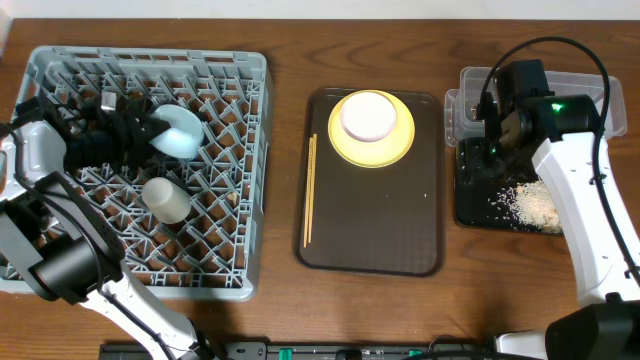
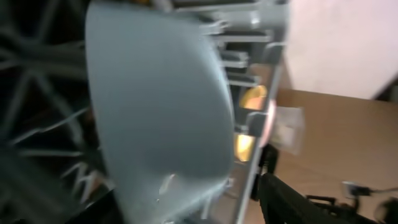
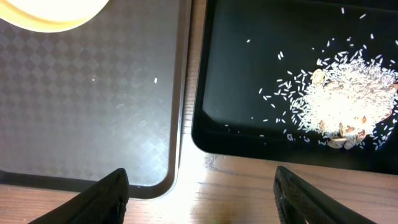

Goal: Sort waste into correct bins and load items into the dishwasher
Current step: 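Carry the light-blue bowl left and place it in the rack, then move the left gripper to the pink bowl and grasp its rim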

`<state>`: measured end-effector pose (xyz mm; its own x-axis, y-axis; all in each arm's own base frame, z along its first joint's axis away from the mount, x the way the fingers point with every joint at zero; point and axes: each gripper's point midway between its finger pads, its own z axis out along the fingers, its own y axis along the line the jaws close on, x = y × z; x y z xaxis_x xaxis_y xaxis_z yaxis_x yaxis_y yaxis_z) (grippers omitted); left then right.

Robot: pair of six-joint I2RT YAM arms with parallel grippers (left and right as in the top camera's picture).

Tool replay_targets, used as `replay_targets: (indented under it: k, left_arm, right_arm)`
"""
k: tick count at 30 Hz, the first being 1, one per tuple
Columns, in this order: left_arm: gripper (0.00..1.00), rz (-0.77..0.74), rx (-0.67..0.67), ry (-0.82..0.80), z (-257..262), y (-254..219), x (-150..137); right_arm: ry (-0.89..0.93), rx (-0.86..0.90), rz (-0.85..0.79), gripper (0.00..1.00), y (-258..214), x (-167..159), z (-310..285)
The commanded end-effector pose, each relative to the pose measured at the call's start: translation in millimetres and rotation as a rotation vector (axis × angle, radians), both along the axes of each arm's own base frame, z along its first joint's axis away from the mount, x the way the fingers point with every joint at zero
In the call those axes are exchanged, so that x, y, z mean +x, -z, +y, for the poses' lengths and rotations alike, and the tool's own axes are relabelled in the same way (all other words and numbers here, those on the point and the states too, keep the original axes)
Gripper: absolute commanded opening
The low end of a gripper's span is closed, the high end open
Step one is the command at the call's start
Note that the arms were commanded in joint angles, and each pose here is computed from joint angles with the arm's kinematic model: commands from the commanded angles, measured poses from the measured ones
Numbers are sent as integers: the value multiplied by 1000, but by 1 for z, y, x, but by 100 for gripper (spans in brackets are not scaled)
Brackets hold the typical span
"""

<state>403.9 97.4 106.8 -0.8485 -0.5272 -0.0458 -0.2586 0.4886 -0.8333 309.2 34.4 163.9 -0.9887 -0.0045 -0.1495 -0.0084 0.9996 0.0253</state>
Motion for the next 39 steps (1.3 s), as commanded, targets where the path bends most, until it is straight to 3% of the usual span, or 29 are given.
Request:
replay_targets:
  k: [1, 5, 9, 17, 26, 34, 39]
  left_arm:
    - [64, 79, 191, -51, 19, -9, -12]
    - [66, 115, 352, -128, 37, -32, -24]
    - [69, 32, 433, -171, 37, -77, -31]
    - [69, -153, 514, -110, -13, -143, -35]
    - [69, -300, 689, 161, -126, -146, -5]
    - [70, -547, 881, 325, -254, -145, 26]
    - [70, -636, 878, 439, -337, -112, 35]
  right_arm:
    - [21, -4, -6, 72, -3, 1, -4]
    - [21, -4, -6, 72, -3, 1, -4]
    - [21, -4, -9, 73, -3, 2, -4]
    - [139, -5, -16, 72, -4, 4, -12]
    - [334, -10, 6, 83, -3, -1, -56]
    - [401, -13, 35, 84, -2, -10, -76]
    - [414, -14, 45, 84, -2, -14, -81]
